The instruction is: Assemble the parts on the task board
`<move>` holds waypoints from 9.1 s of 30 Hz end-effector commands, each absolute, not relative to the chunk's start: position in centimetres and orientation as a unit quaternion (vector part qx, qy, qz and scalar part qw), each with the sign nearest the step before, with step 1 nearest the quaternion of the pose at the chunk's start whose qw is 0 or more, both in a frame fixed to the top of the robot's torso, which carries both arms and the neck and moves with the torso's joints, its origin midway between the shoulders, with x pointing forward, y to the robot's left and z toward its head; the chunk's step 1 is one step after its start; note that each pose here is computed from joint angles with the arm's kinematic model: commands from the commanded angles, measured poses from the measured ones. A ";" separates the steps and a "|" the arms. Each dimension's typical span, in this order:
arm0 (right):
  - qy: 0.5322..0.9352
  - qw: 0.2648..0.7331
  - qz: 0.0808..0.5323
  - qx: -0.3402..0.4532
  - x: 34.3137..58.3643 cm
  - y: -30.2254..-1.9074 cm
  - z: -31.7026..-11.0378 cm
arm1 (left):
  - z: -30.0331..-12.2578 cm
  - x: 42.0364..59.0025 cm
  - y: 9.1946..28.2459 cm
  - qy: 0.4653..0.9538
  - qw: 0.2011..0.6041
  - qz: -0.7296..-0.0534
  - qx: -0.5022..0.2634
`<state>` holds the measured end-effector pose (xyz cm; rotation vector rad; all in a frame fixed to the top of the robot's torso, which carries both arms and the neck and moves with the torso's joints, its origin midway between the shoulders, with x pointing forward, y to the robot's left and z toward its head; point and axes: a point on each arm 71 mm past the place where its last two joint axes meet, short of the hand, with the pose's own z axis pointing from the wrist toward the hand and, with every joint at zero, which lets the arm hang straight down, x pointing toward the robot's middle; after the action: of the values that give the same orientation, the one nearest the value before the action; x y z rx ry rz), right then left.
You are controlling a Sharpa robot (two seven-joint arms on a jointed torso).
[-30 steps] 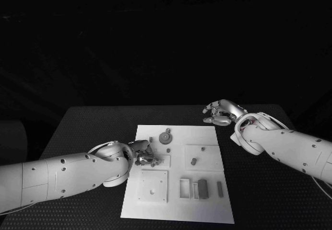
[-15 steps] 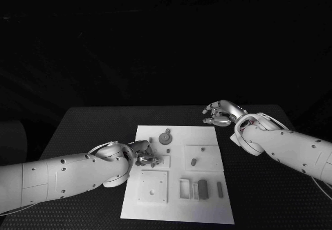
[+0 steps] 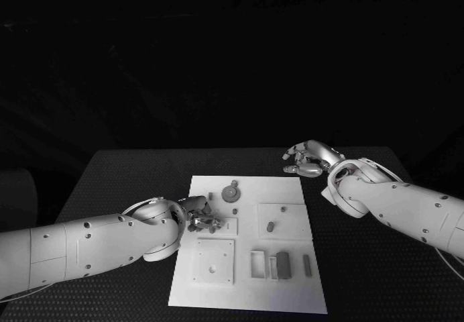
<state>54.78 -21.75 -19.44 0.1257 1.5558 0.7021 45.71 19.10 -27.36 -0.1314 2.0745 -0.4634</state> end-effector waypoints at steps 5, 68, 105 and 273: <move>0.689 0.651 0.314 0.051 54.7 -21.6 -19.5 | -27.5 45.7 19.1 0.856 0.479 -0.190 -0.052; 0.690 0.650 0.314 0.050 54.7 -21.6 -19.6 | -27.4 46.0 18.6 0.852 0.493 -0.175 -0.014; 0.691 0.649 0.314 0.050 54.7 -21.6 -19.6 | -27.1 46.0 18.1 0.838 0.512 -0.188 -0.016; 0.694 0.647 0.312 0.052 54.6 -21.8 -19.8 | -26.8 46.9 18.8 0.841 0.503 -0.192 -0.053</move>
<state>54.62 -21.98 -19.79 0.1272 1.5714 0.7016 46.93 18.94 -26.81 -0.1267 2.0193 -0.4538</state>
